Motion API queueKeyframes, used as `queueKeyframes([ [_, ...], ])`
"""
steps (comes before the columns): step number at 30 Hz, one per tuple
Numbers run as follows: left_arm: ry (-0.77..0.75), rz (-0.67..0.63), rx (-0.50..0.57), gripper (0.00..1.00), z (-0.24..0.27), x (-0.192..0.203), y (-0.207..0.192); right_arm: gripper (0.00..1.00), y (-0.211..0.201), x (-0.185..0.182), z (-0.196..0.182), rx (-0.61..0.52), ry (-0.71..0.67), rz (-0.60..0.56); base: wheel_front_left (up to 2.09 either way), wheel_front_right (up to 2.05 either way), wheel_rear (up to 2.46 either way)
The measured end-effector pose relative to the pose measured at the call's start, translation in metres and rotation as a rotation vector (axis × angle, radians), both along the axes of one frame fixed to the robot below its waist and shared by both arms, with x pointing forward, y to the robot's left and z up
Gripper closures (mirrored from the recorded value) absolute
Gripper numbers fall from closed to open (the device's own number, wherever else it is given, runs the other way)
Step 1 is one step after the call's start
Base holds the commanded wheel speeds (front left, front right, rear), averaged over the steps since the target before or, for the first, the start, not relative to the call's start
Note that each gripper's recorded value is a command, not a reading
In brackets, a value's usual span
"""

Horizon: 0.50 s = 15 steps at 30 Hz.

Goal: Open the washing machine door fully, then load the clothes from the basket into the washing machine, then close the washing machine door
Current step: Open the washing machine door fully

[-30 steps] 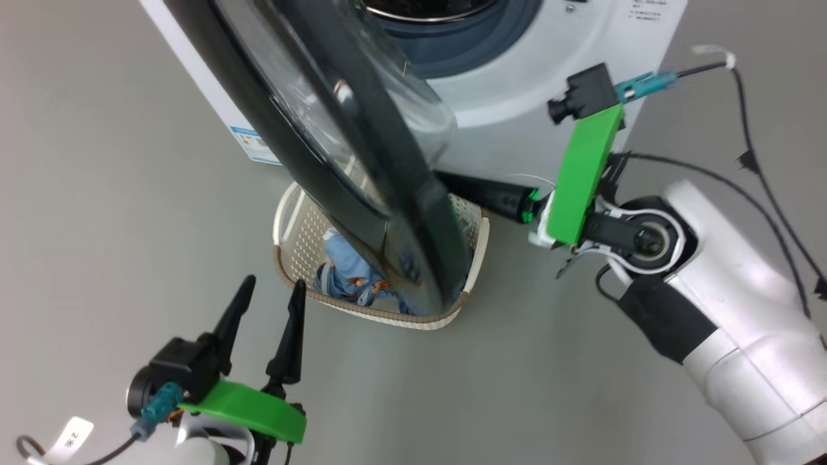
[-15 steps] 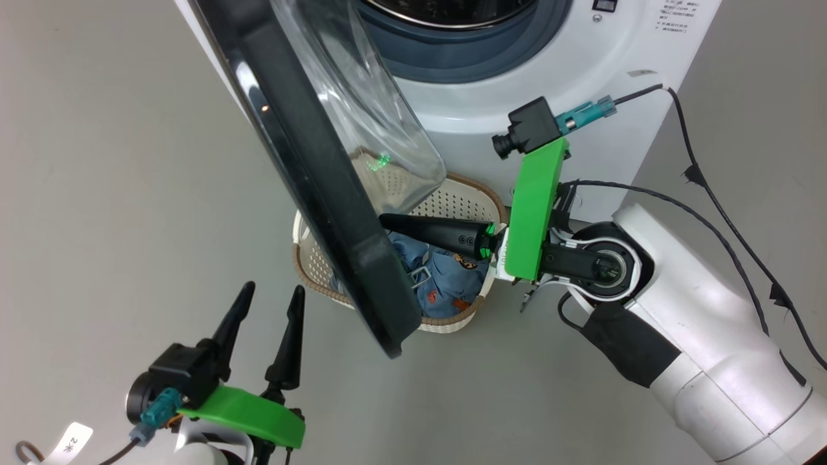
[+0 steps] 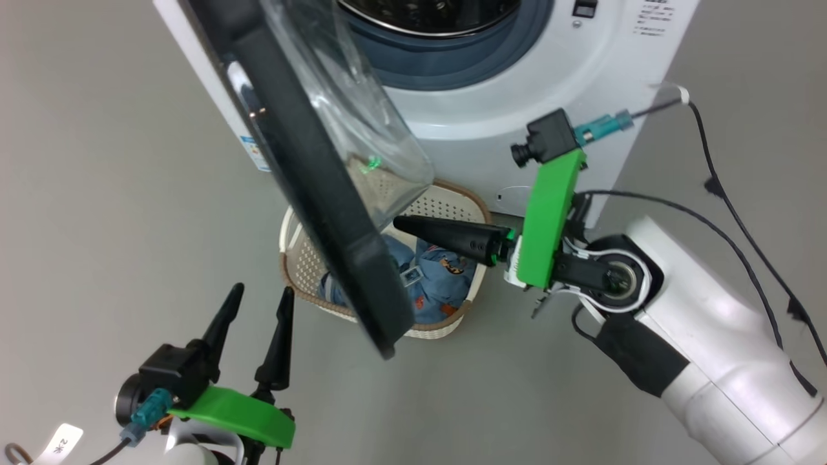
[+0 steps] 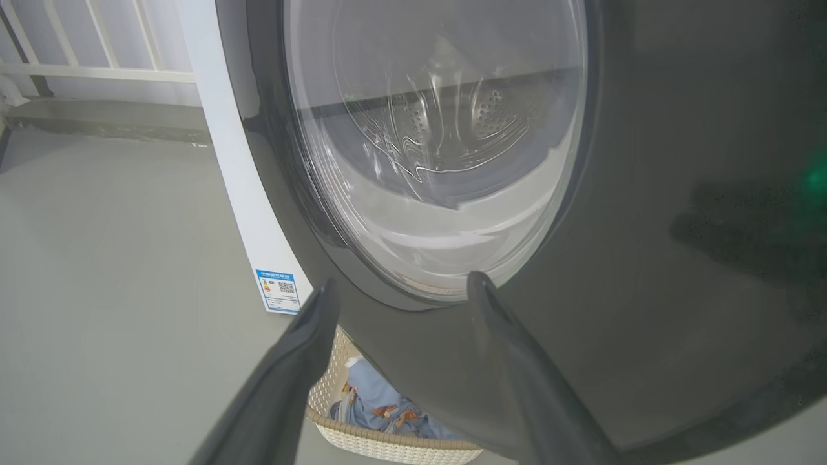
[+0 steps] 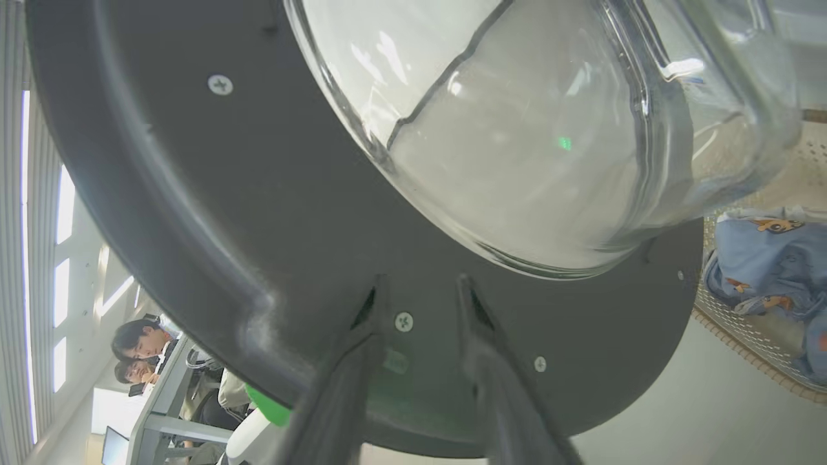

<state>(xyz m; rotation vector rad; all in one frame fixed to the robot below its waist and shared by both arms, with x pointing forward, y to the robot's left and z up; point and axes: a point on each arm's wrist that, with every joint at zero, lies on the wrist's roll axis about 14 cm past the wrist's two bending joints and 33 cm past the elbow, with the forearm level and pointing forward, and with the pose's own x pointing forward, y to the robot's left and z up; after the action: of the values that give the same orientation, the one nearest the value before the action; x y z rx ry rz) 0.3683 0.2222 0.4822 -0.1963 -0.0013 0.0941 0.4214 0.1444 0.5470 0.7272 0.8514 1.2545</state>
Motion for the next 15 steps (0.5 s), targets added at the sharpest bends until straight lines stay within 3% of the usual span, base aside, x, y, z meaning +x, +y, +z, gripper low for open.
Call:
queueKeyframes([
  [15,-0.003,-0.046,0.016,0.0,-0.001,0.008,-0.005,0.0,-0.082,0.015,-0.051,-0.111,0.042,-0.262,0.0,0.0,0.0],
])
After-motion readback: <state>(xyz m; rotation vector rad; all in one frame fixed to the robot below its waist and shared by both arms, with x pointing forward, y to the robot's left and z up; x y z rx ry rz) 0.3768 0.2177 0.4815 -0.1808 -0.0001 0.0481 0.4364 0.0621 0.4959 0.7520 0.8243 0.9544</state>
